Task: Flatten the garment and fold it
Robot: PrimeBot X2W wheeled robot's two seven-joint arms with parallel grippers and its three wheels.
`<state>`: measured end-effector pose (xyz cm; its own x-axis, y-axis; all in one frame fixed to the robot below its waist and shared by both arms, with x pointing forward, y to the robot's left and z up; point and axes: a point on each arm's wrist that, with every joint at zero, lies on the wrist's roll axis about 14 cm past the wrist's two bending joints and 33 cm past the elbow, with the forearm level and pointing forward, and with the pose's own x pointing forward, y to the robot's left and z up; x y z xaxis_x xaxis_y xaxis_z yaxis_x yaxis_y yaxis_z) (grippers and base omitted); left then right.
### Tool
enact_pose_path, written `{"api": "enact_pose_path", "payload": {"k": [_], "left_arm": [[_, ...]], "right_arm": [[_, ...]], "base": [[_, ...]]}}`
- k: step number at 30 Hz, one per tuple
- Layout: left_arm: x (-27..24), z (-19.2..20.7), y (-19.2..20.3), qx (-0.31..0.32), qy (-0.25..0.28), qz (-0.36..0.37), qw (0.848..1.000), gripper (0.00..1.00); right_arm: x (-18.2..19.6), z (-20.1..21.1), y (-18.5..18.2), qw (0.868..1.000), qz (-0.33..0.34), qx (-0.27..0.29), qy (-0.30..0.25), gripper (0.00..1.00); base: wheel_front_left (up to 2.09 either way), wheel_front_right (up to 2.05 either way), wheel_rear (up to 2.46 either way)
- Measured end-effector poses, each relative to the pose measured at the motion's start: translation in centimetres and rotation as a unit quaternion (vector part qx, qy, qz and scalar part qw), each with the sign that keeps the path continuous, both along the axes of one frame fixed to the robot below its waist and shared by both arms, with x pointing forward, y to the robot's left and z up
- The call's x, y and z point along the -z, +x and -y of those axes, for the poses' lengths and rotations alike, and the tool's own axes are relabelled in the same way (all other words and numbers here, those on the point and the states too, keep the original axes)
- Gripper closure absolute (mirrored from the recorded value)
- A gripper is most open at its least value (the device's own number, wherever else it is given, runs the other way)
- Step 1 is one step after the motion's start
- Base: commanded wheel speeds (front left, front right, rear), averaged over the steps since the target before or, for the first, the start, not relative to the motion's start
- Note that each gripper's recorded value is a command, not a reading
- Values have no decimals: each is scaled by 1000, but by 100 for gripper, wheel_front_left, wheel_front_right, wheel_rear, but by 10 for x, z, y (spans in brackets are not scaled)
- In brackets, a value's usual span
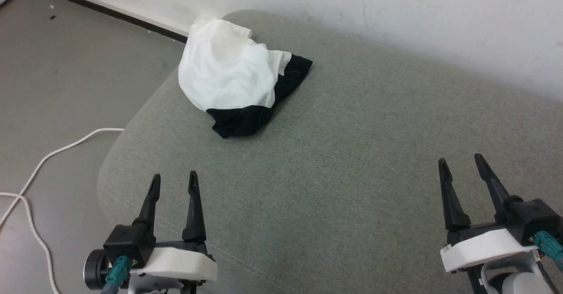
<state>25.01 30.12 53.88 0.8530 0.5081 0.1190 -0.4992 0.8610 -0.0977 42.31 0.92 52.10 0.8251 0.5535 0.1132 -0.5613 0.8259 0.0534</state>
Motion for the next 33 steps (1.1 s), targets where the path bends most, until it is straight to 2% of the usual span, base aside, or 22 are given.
{"api": "enact_pose_path", "payload": {"k": [14,33], "left_arm": [[1,-10,-22,-39,-5,7,999,0],[-4,-18,-44,-75,-7,27,997,0]], "right_arm": [[0,-29,-3,999,6,-40,12,0],[-5,-49,-3,997,21,-65,26,0]], "base": [[0,0,0],[0,0,0]]}}
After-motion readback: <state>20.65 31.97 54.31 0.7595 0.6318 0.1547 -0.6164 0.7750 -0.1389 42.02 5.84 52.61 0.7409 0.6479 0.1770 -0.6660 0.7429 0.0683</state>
